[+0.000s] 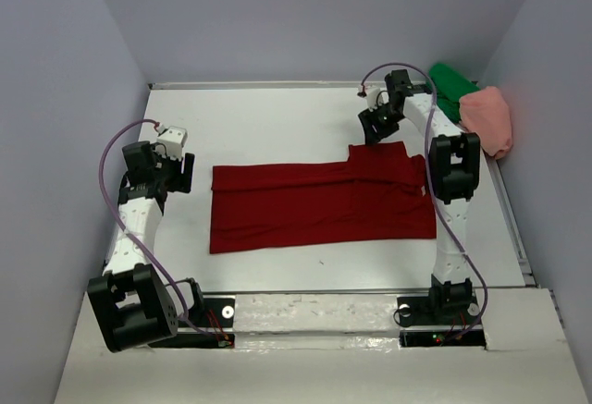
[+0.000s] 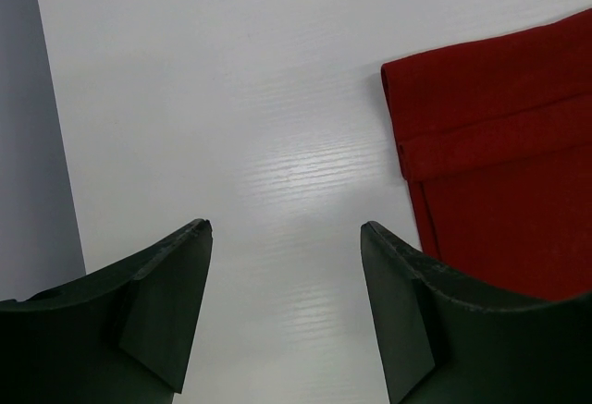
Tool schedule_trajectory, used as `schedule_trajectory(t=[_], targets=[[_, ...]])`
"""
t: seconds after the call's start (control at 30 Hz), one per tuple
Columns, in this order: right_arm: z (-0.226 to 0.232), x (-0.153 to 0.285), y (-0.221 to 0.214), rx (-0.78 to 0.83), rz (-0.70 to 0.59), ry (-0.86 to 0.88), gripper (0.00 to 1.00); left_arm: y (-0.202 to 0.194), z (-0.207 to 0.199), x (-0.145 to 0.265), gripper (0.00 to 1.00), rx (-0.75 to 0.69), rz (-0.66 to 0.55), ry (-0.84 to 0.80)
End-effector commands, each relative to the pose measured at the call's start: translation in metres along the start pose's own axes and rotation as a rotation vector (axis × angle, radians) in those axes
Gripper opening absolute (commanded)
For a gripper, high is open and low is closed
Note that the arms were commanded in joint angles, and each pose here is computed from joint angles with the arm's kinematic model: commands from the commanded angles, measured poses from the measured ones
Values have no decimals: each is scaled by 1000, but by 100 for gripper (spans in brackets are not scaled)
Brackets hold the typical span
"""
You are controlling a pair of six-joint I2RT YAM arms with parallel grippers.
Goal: Fold and stack the t-shirts
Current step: Fold the other side of the tshirt into a rectangle
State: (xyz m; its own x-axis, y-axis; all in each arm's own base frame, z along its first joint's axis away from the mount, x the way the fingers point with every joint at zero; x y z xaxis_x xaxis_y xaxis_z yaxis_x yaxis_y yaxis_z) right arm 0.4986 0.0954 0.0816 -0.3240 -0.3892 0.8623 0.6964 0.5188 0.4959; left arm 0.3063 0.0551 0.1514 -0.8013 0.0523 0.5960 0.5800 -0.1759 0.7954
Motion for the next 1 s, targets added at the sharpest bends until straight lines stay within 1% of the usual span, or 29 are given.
schedule_trajectory(t=[0.0,0.27,0.6,0.63,0.7,0.73,0.8,0.83,0.87,0.97], targets=[[-1,-14,6,37,-2,-24,57,5,-1,-2,76,-3,-28,-19],[-6,-26,-11,46,46,-50,57,9,-3,2,77,-1,-41,-28],[-10,-25,-23,62,88,-86,57,12,-4,6,77,-6,-54,-32],[-9,-25,-24,65,92,-86,52,13,-4,6,77,-8,-57,-32],[-9,-24,-24,67,92,-86,45,13,-4,7,77,-9,-61,-33],[-9,-23,-25,67,93,-85,33,13,-4,8,77,-11,-62,-32],[-8,-24,-26,64,96,-82,21,14,-4,8,77,-12,-64,-33],[-8,-24,-27,63,97,-81,12,14,-4,9,77,-12,-67,-32],[-8,-23,-27,63,99,-84,0,14,-4,9,77,-11,-65,-31],[-6,-21,-27,63,100,-76,0,16,-4,11,77,-14,-75,-27]])
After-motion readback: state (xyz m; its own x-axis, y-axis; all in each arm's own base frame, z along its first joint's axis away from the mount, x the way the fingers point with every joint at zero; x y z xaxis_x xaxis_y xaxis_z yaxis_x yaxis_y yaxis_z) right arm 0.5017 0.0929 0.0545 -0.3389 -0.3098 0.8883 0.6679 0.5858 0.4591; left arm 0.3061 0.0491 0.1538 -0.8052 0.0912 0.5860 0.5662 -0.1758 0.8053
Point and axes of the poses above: each gripper's point midway between its finger pads, its own x axis back along the fingers, its own z axis along the line the jaws close on, y = z × x, the point moved 3 cm from there along x, back along the fingers, and after that the axes turned 3 degrees about x, right-handed, at the moved point
